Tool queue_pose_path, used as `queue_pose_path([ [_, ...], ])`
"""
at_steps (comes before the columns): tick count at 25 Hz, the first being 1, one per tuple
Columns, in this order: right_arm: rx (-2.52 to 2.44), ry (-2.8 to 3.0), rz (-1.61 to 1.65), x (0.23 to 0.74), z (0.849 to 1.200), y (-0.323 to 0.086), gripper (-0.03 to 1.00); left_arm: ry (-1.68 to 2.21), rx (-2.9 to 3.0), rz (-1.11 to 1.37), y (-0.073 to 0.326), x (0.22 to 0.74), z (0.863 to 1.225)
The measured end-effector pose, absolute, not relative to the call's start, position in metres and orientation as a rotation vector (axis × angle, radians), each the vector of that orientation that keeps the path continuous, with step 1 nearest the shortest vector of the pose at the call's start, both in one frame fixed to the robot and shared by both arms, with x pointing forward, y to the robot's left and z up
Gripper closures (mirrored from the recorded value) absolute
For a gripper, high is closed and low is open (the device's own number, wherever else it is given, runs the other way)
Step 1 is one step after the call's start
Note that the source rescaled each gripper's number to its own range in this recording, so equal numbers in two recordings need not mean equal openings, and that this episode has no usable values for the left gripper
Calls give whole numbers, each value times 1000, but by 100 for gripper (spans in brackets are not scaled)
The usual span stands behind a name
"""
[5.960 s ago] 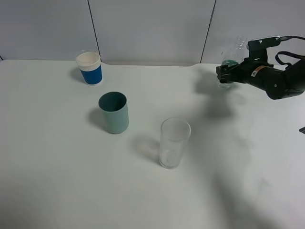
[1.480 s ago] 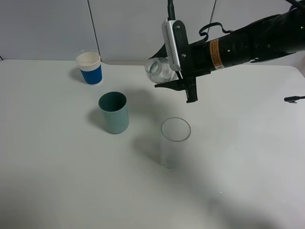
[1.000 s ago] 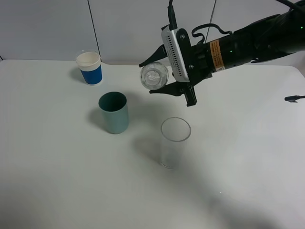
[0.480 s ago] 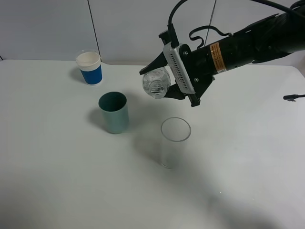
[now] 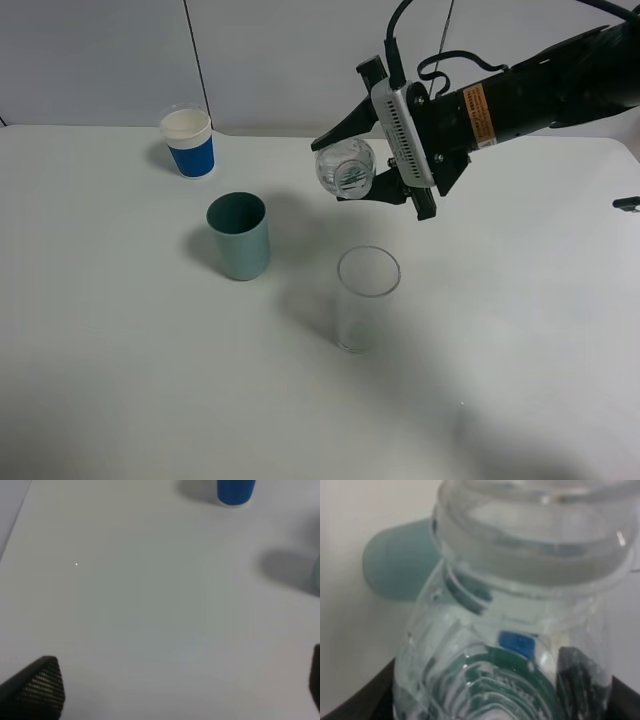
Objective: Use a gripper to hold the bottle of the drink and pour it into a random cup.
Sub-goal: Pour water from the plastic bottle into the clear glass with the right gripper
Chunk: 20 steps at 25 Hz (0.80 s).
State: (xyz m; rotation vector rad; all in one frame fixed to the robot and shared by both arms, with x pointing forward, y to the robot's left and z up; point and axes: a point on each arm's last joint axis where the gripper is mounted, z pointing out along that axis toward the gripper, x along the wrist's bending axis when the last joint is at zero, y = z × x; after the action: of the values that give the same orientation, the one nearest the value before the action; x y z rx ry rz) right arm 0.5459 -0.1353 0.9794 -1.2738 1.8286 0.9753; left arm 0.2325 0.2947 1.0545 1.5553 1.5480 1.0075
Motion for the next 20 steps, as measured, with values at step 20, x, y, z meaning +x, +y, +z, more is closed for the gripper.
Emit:
queue_pose_path([
  [20, -1429, 1654, 850, 547, 979, -138, 94, 1548, 1555, 1007, 295, 232, 1055],
])
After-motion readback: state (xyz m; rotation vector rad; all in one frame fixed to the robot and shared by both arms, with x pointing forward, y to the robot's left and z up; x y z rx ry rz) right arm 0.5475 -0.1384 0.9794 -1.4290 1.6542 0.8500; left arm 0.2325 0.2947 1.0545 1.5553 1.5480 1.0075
